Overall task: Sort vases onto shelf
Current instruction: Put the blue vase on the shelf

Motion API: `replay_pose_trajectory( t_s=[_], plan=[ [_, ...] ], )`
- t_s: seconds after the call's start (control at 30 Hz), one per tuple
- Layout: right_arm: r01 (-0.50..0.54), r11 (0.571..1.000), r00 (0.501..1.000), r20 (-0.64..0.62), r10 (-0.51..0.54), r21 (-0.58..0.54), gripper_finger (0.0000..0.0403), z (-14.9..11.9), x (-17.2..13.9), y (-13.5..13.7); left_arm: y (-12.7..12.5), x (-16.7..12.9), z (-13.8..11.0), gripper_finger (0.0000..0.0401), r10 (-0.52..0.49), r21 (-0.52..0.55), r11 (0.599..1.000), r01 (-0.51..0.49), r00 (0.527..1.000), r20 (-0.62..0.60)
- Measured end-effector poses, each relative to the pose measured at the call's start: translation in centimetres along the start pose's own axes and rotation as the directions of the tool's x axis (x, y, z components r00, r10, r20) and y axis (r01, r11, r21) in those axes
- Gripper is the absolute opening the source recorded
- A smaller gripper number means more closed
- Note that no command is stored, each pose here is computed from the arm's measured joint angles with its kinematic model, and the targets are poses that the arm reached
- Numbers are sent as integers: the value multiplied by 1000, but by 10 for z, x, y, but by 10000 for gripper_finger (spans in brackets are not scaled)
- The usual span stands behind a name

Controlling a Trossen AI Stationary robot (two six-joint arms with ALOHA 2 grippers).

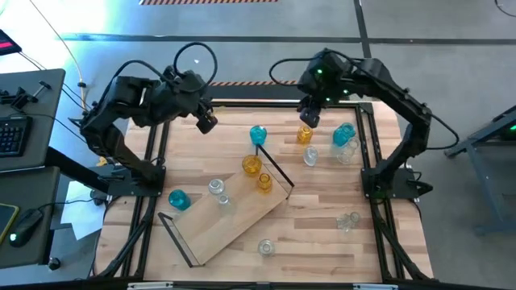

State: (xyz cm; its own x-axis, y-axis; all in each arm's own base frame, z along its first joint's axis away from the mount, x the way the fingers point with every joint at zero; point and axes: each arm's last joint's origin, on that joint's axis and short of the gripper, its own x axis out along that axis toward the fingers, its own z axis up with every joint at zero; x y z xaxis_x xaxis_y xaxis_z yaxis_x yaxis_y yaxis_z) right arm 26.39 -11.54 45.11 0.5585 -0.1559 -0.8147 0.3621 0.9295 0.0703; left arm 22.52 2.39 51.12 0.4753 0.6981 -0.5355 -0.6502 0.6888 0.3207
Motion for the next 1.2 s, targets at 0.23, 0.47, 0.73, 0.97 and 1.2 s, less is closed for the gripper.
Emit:
replay_pose_trajectory(
  t_s=[0.23, 0.47, 0.73, 0.97, 1.2],
  plan=[
    [25, 1000, 995, -94, -26, -8, 117, 3, 23, -3, -7, 21, -7, 140, 37, 45, 998, -34, 997, -75],
    [245, 967, 960, -154, -233, 66, 117, 2, 31, -47, -23, 39, -18, 140, 38, 34, 999, -33, 987, -159],
    [230, 925, 963, -205, -173, 303, 117, -27, 0, -108, -24, 42, -22, 140, 64, 8, 998, -63, 984, -164],
    [223, 882, 964, -231, -135, 414, 117, -77, -8, -118, -18, 35, -22, 140, 79, -2, 997, -80, 987, -142],
    [177, 805, 984, -126, -128, 567, 117, -146, 7, -107, -12, 29, -23, 140, 79, 41, 996, -74, 989, -125]
  ],
)
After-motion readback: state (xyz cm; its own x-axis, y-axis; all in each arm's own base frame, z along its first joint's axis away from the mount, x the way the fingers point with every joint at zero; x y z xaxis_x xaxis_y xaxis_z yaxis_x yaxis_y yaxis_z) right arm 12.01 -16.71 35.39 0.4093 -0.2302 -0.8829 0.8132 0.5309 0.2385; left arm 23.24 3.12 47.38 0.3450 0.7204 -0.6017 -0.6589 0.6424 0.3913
